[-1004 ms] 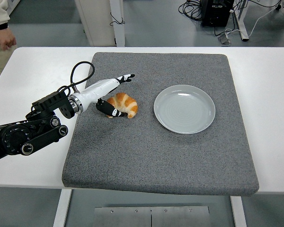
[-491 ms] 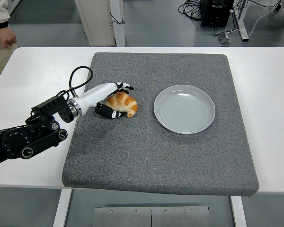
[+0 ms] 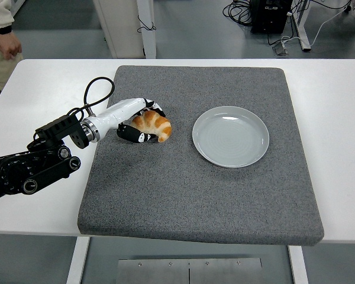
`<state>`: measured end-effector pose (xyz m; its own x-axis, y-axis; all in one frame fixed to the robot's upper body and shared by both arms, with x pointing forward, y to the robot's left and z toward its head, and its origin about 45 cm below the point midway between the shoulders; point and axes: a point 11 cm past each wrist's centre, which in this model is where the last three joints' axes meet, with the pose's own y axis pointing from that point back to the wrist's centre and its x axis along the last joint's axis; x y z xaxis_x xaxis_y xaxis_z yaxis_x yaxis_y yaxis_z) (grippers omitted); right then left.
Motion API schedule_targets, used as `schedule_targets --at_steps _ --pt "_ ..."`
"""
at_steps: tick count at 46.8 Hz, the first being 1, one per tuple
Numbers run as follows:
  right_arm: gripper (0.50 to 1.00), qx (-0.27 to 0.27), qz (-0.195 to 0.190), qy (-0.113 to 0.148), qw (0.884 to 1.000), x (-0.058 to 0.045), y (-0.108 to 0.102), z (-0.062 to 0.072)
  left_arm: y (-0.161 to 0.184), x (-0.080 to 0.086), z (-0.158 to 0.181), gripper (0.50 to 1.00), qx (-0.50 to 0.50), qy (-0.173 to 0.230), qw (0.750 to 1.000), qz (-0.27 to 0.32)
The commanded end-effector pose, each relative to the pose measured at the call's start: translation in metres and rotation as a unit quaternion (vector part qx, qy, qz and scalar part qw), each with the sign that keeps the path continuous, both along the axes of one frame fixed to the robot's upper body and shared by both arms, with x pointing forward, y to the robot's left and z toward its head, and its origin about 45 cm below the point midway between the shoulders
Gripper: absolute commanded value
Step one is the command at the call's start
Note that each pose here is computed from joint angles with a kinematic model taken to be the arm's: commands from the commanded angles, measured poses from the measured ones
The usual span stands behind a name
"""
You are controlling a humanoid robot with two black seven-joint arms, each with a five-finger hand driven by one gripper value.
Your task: Place the bread on the plate
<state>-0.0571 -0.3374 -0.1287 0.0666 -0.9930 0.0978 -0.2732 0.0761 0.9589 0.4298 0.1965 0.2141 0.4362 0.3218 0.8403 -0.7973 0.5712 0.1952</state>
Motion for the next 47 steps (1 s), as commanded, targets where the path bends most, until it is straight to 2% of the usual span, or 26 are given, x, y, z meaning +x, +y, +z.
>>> schedule_targets --at_steps 1,9,18,31,47 --pt "1.0 0.0 0.0 0.0 1.0 0.0 0.0 0.0 0.004 0.006 0.012 0.5 0.003 -0.011 1.0 0.001" --pt "1.0 0.0 0.0 0.0 1.0 0.0 0.0 0.0 0.009 0.02 0.048 0.5 0.015 -0.036 0.999 -0.007" --pt "1.0 0.0 0.0 0.0 1.0 0.0 0.0 0.0 0.01 0.035 0.093 0.5 0.003 -0.032 0.999 -0.013" --pt "1.0 0.0 0.0 0.0 1.0 0.0 0.0 0.0 0.014 0.048 0.151 0.5 0.019 -0.056 0.998 -0.026" --pt "1.0 0.0 0.0 0.0 1.0 0.0 0.0 0.0 0.007 0.049 0.17 0.5 0.025 -0.065 0.997 -0.039"
